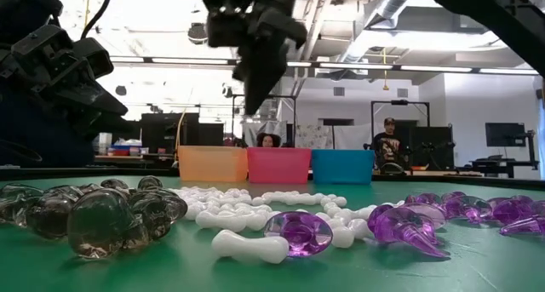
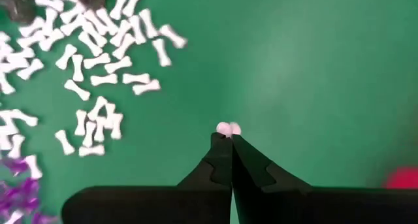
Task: Sort Halloween decoration
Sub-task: Put the white bone toy into the blue bin
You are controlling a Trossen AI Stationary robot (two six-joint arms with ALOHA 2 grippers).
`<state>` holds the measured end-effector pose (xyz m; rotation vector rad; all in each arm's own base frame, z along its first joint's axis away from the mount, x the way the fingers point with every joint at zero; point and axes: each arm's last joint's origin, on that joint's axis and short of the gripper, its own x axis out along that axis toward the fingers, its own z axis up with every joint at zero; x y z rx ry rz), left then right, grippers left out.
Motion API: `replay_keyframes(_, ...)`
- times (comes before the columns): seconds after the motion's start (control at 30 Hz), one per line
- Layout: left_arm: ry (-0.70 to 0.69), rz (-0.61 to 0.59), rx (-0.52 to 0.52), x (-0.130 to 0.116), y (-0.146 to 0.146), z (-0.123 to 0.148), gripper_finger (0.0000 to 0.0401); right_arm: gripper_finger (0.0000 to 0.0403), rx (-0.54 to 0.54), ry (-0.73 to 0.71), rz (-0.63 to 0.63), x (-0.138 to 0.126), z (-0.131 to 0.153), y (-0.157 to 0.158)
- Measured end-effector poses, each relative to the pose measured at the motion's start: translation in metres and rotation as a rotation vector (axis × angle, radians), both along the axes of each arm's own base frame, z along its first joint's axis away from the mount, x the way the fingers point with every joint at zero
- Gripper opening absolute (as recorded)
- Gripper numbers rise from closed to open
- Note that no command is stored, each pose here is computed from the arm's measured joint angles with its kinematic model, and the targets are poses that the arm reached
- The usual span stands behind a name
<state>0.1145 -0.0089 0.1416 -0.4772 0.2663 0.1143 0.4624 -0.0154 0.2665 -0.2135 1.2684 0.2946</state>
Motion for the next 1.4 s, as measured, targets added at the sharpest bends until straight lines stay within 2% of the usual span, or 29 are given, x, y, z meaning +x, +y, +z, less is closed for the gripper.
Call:
replay_keyframes(0.23, 0.001, -0.007, -0.006, 0.000, 0.000, 0.000, 0.0179, 0.0024, -0.006, -0.021, -0.161, -0.041, 0.050, -0.067)
replay_keyframes(0.4, 0.001, -0.006, -0.006, 0.000, 0.000, 0.000, 0.0179, 0.0024, -0.005, -0.010, -0.346, -0.079, 0.076, -0.123)
replay_keyframes(0.63, 0.000, -0.003, -0.019, 0.000, 0.000, 0.000, 0.0179, 0.0024, -0.019, 0.092, -0.556, -0.118, 0.073, -0.186)
replay_keyframes(0.83, 0.000, -0.002, -0.020, 0.000, 0.000, 0.000, 0.0179, 0.0028, -0.002, 0.125, -0.652, -0.129, 0.044, -0.216)
replay_keyframes(1.0, 0.000, -0.002, -0.020, 0.000, 0.000, 0.000, 0.0179, 0.0041, 0.038, 0.196, -0.644, -0.130, 0.029, -0.212)
replay_keyframes(1.13, 0.000, -0.001, -0.020, 0.000, 0.000, 0.000, 0.0179, 0.0039, 0.095, 0.177, -0.588, -0.119, 0.031, -0.193)
replay_keyframes(1.27, 0.000, -0.002, -0.020, 0.000, 0.000, 0.000, 0.0179, 0.0031, 0.191, 0.113, -0.464, -0.094, 0.032, -0.155)
replay_keyframes(1.4, 0.000, -0.002, -0.020, 0.000, 0.000, 0.000, 0.0179, 0.0028, 0.194, 0.067, -0.297, -0.065, 0.028, -0.096)
